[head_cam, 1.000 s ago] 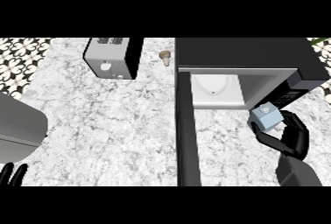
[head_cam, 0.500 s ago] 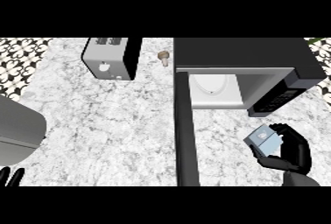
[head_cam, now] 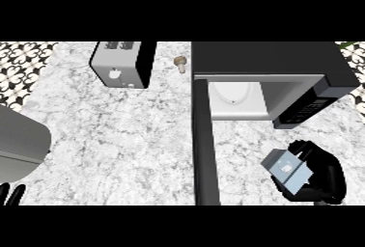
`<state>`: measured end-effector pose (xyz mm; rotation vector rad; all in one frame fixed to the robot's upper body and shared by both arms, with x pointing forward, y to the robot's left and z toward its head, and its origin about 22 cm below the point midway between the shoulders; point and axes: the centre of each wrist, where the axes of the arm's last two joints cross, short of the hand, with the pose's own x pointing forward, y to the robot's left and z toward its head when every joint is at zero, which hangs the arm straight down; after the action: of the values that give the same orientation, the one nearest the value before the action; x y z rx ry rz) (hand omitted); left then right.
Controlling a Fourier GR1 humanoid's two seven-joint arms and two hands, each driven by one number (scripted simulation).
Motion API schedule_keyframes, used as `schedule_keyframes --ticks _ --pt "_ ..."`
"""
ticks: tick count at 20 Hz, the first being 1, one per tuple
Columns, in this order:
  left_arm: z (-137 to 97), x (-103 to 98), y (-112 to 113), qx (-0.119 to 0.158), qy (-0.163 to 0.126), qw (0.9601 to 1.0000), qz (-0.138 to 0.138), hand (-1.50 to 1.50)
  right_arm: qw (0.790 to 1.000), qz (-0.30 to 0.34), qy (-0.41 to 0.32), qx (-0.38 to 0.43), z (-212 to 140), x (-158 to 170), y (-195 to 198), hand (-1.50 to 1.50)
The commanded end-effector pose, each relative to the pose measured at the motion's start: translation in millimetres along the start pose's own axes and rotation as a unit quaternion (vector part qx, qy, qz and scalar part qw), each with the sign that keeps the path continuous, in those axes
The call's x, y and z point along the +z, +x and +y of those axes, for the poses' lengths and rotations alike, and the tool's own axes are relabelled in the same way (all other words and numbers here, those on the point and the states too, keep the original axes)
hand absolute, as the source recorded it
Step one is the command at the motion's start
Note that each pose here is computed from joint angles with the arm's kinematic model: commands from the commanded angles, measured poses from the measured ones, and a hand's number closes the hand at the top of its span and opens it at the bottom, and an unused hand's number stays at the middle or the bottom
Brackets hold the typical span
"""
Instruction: Pick up the milk, place it into the microwave and close the microwave
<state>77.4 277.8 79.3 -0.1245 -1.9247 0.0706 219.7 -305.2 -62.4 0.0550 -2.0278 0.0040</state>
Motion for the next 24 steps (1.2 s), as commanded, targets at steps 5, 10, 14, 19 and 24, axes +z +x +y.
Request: schedule_keyframes --ticks 5,10,14,19,24 --pt "-8 7 -18 0.006 -0.003 1.0 -0.001 -1.5 0.998 -0.006 0.005 0.06 36 -48 36 1.5" --pt "19 -2 -16 -0.006 -0.002 1.0 0.001 -1.5 0.996 0.02 0.007 0.085 68 -98 31 1.5" --pt "24 -10 -2 -0.004 -0.001 1.0 -0.001 -1.5 0.994 0.034 0.018 0.102 64 -133 16 1.5" --pt "25 -8 7 -0.003 -0.008 1.0 0.0 -1.5 0.994 0.048 0.009 0.095 66 -179 10 1.5" --pt "20 -17 -8 -0.001 -0.016 0.9999 0.006 -1.5 0.992 0.048 0.024 0.113 74 -183 -3 1.5"
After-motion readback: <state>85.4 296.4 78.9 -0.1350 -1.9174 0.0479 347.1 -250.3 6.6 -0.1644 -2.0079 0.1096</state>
